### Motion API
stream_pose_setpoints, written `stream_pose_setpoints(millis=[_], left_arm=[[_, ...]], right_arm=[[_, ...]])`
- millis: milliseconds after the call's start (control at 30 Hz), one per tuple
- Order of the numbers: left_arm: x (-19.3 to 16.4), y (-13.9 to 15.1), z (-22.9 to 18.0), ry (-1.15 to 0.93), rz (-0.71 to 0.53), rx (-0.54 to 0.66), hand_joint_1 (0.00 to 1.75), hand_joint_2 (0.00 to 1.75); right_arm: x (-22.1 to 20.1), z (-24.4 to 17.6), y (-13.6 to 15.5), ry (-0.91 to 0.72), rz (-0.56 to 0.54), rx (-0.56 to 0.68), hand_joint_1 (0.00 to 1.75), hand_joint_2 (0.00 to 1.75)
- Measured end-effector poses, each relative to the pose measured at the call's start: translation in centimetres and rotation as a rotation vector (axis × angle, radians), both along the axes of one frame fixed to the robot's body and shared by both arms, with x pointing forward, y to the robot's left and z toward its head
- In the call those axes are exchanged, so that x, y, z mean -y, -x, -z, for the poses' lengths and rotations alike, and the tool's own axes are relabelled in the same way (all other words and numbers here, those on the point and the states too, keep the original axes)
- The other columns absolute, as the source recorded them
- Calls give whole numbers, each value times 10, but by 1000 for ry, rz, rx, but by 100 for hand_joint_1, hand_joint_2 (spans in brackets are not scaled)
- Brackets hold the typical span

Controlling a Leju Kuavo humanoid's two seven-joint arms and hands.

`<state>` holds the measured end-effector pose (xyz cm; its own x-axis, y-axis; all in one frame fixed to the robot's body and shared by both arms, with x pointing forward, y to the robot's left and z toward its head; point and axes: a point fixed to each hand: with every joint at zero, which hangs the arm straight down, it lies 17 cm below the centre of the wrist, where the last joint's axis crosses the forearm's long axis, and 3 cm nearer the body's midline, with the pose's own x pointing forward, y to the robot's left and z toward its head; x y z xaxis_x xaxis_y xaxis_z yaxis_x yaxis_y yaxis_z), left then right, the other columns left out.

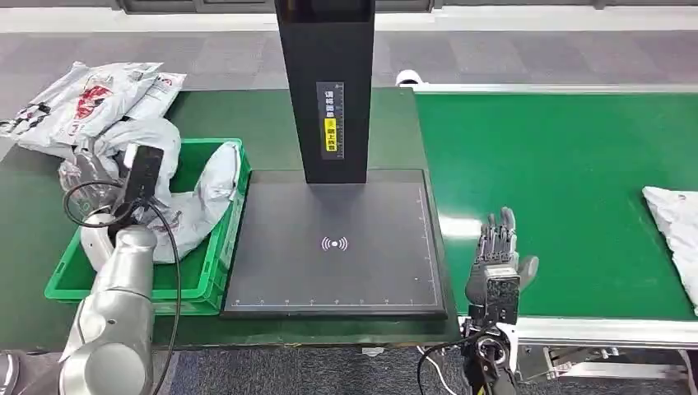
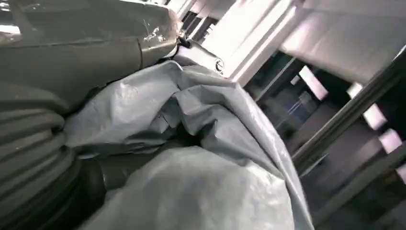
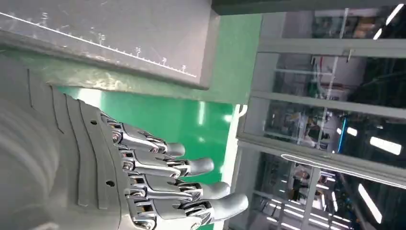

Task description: Moved the parcel from conveyor to table for the left to box.

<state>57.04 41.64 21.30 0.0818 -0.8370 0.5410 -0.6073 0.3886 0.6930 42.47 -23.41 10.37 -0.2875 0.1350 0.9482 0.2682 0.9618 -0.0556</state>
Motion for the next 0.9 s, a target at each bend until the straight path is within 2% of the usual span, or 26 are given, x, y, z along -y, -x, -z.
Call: stream_pose_setpoints(millis=[100, 267, 300, 333, 433, 467, 533, 567, 733, 900], left_arm=[[6, -4, 63, 20, 21, -235, 175, 175], [26, -5, 100, 24, 94, -366, 175, 175], [33, -5, 107, 22, 119, -394, 108, 175], [43, -5, 119, 19, 162, -448, 0, 175], [71, 7, 170, 0, 270, -665, 0, 175], [75, 10, 179, -17, 276, -706, 0, 175], [78, 13, 184, -44, 273, -714, 0, 175], [78, 12, 180, -52, 266, -698, 0, 0], [64, -4, 118, 49, 169, -402, 0, 0], [65, -7, 103, 83, 169, -339, 0, 0]], right_arm=[[6, 1, 7, 3, 6, -4, 0, 0], [10, -2, 11, 7, 10, 2, 0, 0], [11, -1, 12, 8, 10, 2, 0, 0], [10, -1, 12, 8, 5, 1, 0, 0], [9, -1, 11, 16, -11, -7, 0, 0], [8, -1, 11, 18, -16, -8, 0, 0], [8, 0, 10, 23, -21, -10, 0, 0], [7, 0, 10, 24, -25, -12, 0, 0], [0, 2, 9, 36, -37, -29, 0, 0], [-2, 0, 7, 32, -37, -27, 0, 0]])
